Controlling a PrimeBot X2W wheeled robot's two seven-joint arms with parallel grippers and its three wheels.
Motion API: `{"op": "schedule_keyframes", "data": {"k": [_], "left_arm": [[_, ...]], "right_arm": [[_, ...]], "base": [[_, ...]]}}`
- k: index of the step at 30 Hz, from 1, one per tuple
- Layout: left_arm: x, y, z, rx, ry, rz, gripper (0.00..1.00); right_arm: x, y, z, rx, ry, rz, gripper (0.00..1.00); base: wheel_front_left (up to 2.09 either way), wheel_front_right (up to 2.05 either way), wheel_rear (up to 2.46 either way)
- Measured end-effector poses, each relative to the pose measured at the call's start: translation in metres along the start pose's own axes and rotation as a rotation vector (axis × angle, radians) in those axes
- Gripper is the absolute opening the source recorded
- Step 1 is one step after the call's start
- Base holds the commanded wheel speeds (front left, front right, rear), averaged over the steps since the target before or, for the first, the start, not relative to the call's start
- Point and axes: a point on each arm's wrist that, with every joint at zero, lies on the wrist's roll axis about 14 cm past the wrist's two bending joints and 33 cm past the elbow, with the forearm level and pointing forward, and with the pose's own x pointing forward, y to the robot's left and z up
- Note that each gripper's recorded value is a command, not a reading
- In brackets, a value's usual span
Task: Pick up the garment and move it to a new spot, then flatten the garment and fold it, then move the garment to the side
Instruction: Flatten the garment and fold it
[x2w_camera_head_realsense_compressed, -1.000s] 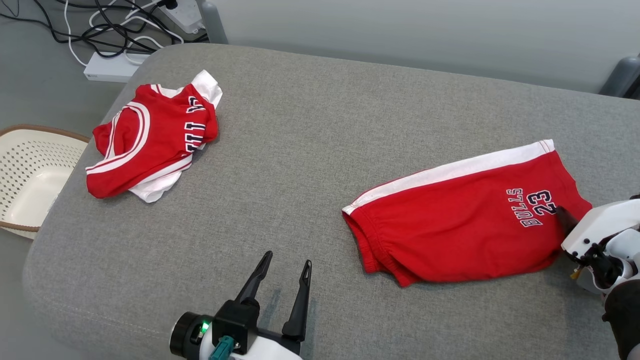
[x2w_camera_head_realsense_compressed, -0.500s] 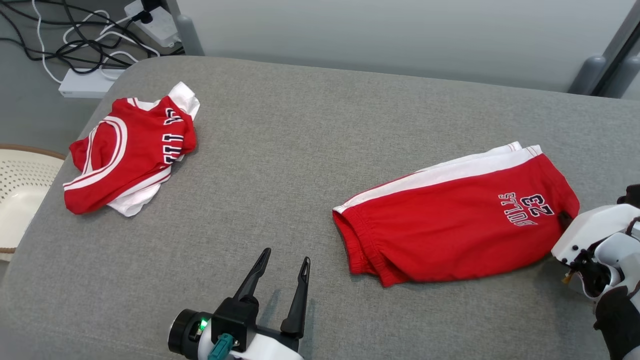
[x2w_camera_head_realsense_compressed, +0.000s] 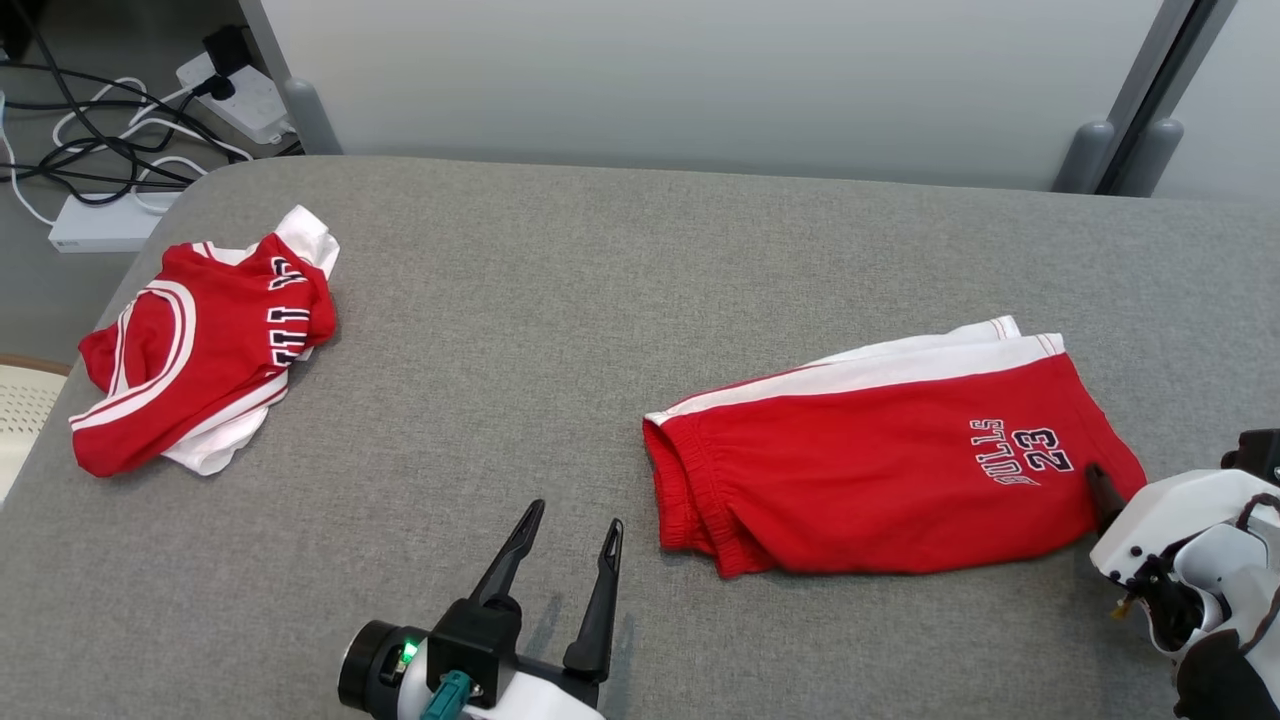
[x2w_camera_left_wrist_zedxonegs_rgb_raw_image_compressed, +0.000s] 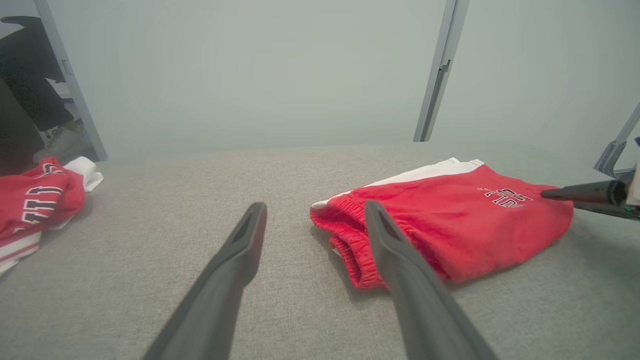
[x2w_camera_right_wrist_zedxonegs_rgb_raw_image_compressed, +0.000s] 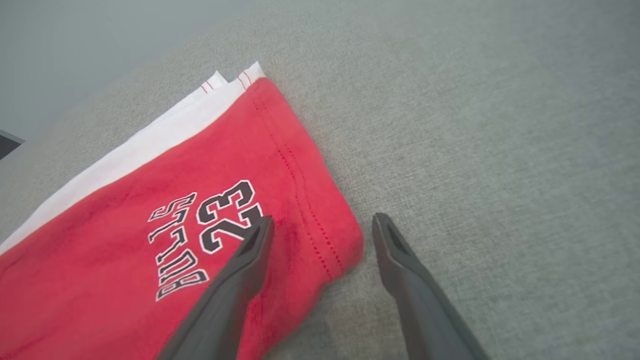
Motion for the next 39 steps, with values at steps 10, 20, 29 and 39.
{"op": "schedule_keyframes", "data": {"k": [10, 20, 29, 39], "left_arm": [[-0.005, 0.013, -0.005, 0.008, 0.015, 0.041, 1.0], [-0.008, 0.02, -0.008, 0.013, 0.028, 0.06, 1.0], [-0.005, 0.012, -0.005, 0.015, 0.015, 0.03, 1.0], [-0.002, -0.011, 0.001, 0.013, -0.006, -0.041, 1.0]], "right_arm": [[0.012, 0.001, -0.003, 0.025, 0.021, -0.006, 1.0], [0.023, 0.027, -0.009, -0.009, 0.084, 0.045, 0.0], [0.013, 0.022, 0.005, -0.044, -0.006, 0.051, 0.0], [-0.028, -0.029, -0.029, -0.02, -0.07, -0.03, 0.0]], "base": [[0.0, 0.0, 0.0], [0.0, 0.0, 0.0], [0.0, 0.0, 0.0], [0.0, 0.0, 0.0]]}}
